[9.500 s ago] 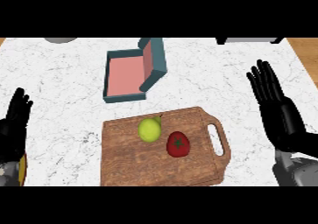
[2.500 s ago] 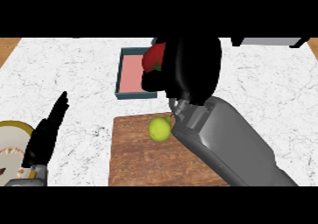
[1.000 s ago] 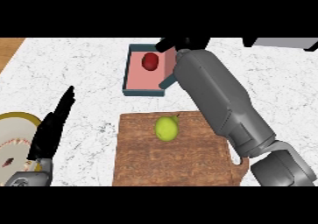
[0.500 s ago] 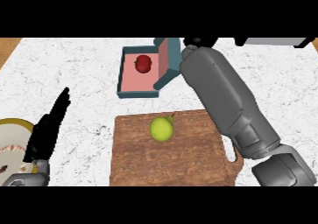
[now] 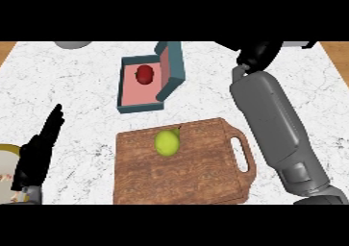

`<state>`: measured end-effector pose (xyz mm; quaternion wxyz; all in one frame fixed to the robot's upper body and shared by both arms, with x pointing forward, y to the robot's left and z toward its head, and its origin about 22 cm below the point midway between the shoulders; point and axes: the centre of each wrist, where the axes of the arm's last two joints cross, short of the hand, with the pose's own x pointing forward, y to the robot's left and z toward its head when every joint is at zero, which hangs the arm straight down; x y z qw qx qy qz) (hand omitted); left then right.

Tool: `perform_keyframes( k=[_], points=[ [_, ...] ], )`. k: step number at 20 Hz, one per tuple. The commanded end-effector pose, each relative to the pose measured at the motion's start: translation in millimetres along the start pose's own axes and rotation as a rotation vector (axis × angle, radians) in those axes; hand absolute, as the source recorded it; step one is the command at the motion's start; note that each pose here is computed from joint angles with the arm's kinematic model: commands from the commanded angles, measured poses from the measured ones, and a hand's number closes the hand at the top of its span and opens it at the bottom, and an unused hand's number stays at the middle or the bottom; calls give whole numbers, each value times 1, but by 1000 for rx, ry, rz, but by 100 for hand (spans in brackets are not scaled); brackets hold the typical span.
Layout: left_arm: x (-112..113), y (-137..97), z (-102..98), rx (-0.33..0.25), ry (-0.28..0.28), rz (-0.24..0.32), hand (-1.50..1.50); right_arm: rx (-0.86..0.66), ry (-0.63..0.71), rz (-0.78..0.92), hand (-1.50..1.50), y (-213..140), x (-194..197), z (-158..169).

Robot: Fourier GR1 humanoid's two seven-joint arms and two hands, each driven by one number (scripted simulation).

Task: Pick the tomato from the cutting board and place it in the cardboard box

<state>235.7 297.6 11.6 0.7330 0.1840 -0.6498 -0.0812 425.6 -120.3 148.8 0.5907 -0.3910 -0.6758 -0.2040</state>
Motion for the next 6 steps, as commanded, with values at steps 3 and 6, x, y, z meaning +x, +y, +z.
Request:
perform_keyframes(
  k=[3,6],
  points=[
    [0,2,13,17,26,5,0,-13,14,-15,-150,-67,-39,2],
    [-14,6,9,21,3,-11,0,44,-20,-18,-150,-102,-35,12]
  ],
)
